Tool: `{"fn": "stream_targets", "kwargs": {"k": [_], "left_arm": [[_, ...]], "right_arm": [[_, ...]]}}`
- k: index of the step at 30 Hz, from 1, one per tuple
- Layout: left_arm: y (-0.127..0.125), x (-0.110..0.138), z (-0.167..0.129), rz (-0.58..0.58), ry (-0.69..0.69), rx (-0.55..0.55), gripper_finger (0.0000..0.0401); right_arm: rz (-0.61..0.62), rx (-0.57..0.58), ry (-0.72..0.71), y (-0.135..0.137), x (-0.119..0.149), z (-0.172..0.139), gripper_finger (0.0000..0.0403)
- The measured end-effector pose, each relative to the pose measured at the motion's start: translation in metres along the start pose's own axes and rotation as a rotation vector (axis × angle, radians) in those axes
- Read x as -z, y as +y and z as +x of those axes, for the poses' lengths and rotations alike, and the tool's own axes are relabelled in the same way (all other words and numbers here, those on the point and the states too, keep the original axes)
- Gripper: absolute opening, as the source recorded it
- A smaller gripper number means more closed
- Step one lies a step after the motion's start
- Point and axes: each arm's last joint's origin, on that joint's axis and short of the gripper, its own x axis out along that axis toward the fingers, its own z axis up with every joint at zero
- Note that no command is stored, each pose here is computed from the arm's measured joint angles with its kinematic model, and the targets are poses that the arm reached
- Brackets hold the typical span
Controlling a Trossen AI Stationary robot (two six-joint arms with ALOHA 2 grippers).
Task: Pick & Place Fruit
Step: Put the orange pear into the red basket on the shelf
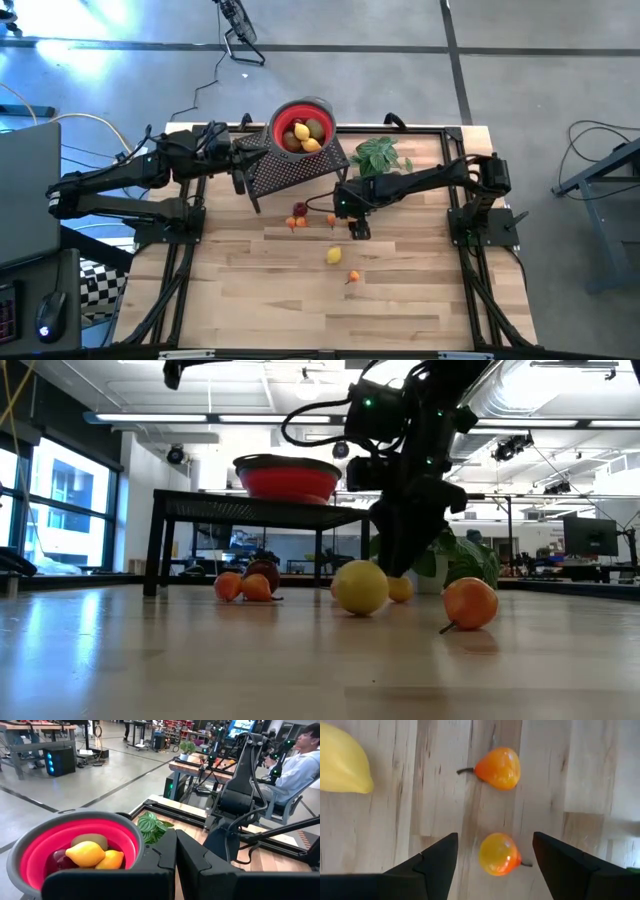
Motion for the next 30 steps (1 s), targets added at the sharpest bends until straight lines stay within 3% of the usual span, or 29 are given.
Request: {"fn": "stream_targets", "kwargs": {"k": [26,30], "left_arm": [[0.001,0.004,0.000,0.006,0.036,-0.008,0.0000],[0.001,0.004,0.000,0.003,0.036,-0.008,0.0000]], "right_arm": [[-0.053,0.028,-0.011,0.001,0.017,0.016,0.0250],[-0.053,0.027,-0.011,0.001,0.017,0.016,0.0234]]}}
